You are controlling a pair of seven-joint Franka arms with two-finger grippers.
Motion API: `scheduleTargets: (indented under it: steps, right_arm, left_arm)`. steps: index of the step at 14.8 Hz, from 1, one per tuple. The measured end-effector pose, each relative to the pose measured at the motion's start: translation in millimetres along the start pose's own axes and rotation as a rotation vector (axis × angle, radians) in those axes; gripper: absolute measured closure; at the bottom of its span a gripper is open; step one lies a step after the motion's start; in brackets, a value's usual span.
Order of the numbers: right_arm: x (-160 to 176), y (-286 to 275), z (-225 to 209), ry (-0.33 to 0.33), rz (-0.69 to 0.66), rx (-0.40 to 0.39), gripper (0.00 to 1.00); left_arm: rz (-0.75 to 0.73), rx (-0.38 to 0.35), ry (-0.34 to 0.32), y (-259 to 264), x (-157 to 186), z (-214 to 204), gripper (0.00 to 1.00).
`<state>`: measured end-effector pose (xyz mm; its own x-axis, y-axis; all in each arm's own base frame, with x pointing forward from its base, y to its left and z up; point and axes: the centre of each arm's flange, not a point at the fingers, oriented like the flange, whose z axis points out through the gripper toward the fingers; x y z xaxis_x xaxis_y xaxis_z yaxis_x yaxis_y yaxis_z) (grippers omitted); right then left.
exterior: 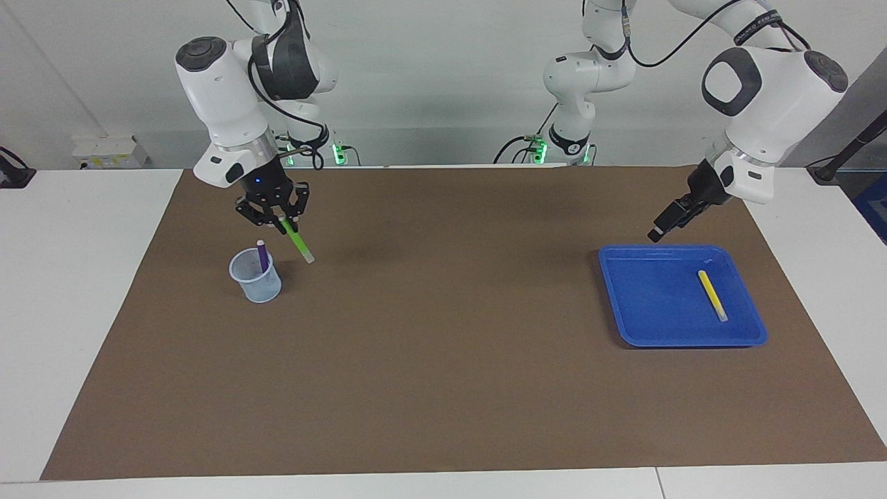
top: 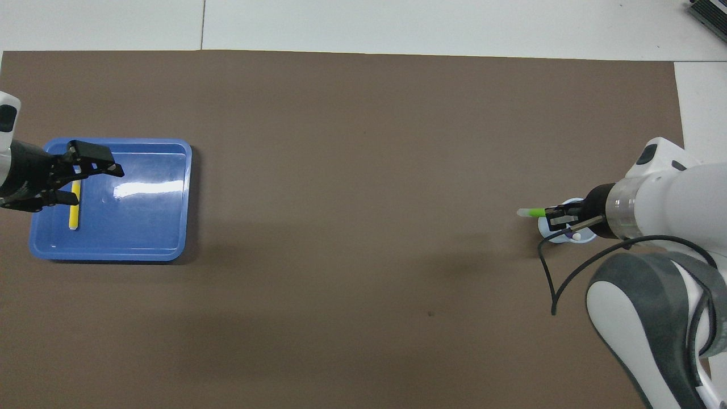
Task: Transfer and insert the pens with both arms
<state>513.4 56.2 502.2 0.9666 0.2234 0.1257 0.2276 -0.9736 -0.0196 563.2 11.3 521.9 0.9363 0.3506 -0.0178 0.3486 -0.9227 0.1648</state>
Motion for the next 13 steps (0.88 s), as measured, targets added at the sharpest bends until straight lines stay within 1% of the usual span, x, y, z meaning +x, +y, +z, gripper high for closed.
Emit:
scheduleTargets:
  steps: [2,5,7,9,13]
  right_arm:
    - [-3,12,-2,-0.013,0.0,-0.039,0.78]
    - [-6,27,-2,-0.029,-0.007,-0.099,0.78]
    - [-8,39,-3,-0.037,-0.006,-0.136,0.78]
    - [-11,51,-4,-0.045,0.001,-0.167,0.78]
    - [-16,63,1,-0.06,0.018,-0.175,0.78]
  left_arm:
    - [0.132,0.068,0.034,-12,9,9,0.0]
    - [0.299,0.105,0.072,-36,37,38,0.0]
    - [0.367,0.113,0.087,-56,58,67,0.0]
    - [0.437,0.138,0.079,-69,74,98,0.0]
    - [0.474,0.161,0.069,-92,95,142,0.0]
